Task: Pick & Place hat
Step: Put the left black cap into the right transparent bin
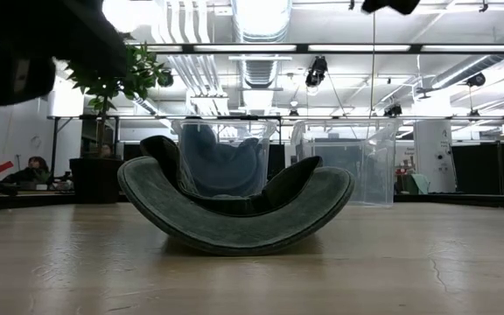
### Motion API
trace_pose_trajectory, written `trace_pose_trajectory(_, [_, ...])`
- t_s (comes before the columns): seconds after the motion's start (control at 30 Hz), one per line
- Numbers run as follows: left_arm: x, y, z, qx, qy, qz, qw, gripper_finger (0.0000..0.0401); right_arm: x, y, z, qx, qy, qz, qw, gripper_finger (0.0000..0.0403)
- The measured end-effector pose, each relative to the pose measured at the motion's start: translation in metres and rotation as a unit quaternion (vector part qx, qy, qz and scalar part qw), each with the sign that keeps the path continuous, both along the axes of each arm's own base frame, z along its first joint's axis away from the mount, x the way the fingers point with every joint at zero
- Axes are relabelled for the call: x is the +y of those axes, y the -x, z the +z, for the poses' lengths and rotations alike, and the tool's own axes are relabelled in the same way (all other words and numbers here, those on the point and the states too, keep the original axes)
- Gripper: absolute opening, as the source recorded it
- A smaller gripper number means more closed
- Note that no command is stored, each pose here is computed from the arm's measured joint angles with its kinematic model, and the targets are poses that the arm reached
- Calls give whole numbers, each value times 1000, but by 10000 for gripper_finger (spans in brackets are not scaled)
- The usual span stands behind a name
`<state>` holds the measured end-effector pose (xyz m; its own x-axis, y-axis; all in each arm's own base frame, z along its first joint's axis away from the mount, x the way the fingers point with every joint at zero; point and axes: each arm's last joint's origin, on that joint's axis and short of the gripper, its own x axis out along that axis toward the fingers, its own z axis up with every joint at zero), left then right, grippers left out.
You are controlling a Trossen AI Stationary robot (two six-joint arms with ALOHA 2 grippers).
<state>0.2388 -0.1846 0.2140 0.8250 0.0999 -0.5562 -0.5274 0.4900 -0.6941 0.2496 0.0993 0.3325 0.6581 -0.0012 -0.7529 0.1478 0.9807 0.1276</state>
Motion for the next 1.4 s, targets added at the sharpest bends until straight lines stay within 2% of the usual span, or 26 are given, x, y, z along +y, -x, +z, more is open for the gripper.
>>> trace_pose_trajectory(0.27, [-4, -27, -1, 68, 7, 67, 995, 39, -13, 32, 6, -28, -6, 7, 1000, 196])
trace_pose_trajectory(0.37, [1, -34, 2, 87, 30, 95, 991, 39, -17, 40, 2, -28, -7, 6, 1000, 196])
trace_pose_trajectory(0.63, [21, -50, 2, 137, 92, 106, 981, 39, -24, 56, -13, -29, -20, -5, 999, 196])
trace_pose_trajectory(0.8, [27, -50, 2, 170, 111, 112, 973, 39, -27, 64, -20, -29, -35, -21, 999, 196])
trace_pose_trajectory(0.97, [28, -47, 11, 203, 99, 111, 968, 39, -29, 69, -20, -33, -39, -23, 998, 196])
trace_pose_trajectory(1.4, [28, -47, 15, 205, 97, 111, 968, 39, -30, 71, -16, -43, -40, -20, 998, 196])
